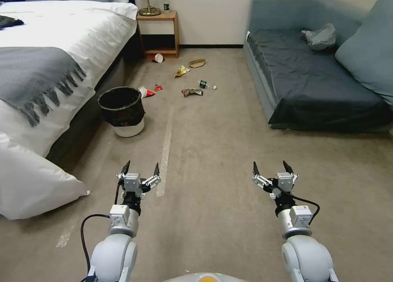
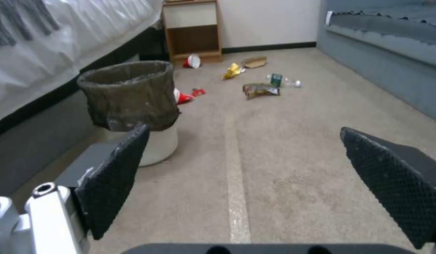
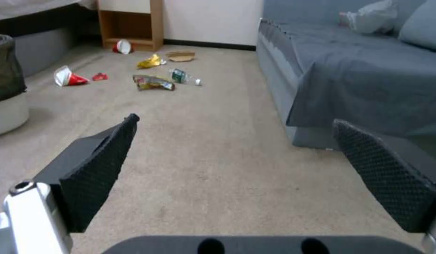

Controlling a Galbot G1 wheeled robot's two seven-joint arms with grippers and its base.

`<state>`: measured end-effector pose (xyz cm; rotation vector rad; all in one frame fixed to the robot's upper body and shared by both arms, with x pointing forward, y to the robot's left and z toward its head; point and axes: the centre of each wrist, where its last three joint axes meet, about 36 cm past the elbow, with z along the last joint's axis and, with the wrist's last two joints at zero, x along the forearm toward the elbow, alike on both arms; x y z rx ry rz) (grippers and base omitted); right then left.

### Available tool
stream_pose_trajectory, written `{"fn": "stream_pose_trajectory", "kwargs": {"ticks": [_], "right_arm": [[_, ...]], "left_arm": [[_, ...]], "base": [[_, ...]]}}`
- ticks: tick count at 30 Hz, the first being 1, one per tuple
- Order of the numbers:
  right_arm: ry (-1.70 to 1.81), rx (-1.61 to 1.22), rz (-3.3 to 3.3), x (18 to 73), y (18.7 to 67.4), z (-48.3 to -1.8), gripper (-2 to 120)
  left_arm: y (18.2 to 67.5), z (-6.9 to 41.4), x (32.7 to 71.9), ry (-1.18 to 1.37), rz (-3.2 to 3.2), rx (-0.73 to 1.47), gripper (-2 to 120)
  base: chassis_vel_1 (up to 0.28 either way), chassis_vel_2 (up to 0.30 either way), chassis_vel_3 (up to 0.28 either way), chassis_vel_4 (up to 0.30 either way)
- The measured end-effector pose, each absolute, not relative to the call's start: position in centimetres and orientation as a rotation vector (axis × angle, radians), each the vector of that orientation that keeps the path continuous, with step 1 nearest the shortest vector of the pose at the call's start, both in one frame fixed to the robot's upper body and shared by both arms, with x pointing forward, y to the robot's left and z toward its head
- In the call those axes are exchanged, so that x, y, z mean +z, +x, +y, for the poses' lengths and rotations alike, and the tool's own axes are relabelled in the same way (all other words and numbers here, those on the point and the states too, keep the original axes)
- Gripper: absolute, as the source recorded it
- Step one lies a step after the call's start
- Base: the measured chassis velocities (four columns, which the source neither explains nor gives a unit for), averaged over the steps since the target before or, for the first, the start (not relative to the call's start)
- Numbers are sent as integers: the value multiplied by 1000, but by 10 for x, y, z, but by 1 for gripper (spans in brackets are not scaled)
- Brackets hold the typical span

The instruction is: Pick up the trash can from the floor.

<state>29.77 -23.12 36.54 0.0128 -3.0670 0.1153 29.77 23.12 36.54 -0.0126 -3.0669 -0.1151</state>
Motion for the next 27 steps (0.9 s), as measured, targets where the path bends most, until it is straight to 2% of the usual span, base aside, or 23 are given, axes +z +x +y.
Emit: {"fn": "stream_pose_trajectory", "kwargs": {"ticks": [27], "right_arm": [[13,115,-3067,365,298,-231,100]], "left_arm": [[298,231,365,-13,-3067,-115,100]], "base": [[0,0,0,0]]}}
